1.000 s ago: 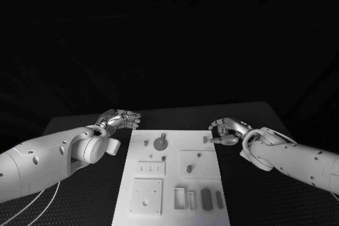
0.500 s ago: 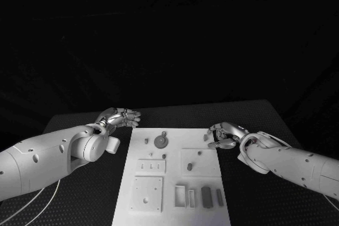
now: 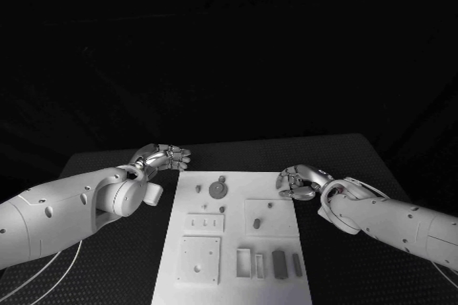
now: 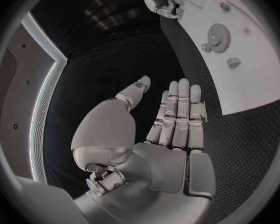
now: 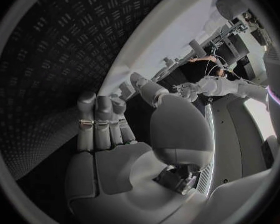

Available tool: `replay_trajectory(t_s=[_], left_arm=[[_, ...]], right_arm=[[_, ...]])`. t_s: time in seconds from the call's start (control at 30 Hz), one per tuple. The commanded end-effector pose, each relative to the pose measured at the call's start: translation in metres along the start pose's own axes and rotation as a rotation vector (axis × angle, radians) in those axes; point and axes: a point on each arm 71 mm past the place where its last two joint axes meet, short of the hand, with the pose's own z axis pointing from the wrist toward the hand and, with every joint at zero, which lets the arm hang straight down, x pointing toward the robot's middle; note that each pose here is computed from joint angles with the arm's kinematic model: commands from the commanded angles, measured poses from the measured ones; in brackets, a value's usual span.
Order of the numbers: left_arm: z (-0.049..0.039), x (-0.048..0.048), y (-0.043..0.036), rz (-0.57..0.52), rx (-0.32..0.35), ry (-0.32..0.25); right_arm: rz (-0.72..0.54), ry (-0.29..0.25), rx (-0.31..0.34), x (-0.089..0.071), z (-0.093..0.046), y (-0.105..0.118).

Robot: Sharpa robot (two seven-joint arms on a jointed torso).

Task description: Assemble the parts on the task board

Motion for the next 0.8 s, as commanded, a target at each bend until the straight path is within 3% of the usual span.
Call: replay_trajectory(t_s=[0.03, 0.8], left_arm=[[0.0000, 0.0026, -0.0015, -0.001, 0.013, 0.020], [-0.0007, 0.0034, -0.0017, 0.001, 0.012, 0.025]], right_arm=[[0.000, -0.001, -0.008, 0.0012, 0.0003, 0.0007], [-0.004, -0.006, -0.003, 0.0039, 0.0054, 0.0031]])
